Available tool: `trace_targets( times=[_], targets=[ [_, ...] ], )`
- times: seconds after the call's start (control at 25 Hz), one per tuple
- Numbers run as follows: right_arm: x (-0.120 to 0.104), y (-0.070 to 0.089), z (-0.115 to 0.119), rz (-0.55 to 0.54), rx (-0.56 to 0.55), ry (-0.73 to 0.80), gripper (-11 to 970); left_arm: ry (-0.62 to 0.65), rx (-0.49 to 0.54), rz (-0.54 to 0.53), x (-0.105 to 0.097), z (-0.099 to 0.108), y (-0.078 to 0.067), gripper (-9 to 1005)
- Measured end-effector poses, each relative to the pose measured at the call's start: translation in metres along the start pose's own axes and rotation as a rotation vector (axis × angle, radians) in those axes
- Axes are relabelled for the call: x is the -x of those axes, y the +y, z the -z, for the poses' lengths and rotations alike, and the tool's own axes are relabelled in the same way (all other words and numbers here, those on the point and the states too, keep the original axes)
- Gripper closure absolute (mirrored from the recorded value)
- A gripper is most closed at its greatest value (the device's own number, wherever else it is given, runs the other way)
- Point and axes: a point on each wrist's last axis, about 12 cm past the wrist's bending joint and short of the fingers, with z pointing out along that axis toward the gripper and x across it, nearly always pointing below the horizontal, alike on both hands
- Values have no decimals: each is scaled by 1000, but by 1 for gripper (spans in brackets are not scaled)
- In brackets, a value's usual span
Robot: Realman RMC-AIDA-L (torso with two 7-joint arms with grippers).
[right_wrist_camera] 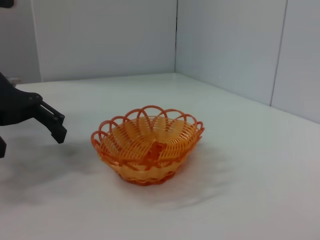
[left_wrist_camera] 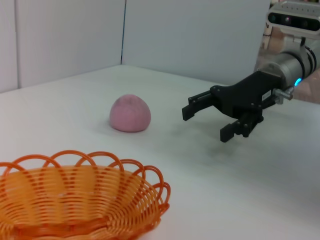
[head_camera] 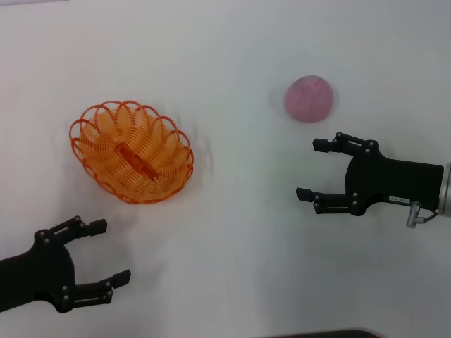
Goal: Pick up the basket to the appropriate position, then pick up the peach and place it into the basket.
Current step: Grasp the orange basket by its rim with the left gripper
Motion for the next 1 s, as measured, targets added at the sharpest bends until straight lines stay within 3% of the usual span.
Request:
trace_targets(
  times=[0.8,1.0],
  targets=[
    [1,0,-1,-3,4,-3,14,-14,16,33,2,1,2,79],
    [1,0,-1,-2,5,-4,14,-50,74,117,3,7,6,79]
  ],
)
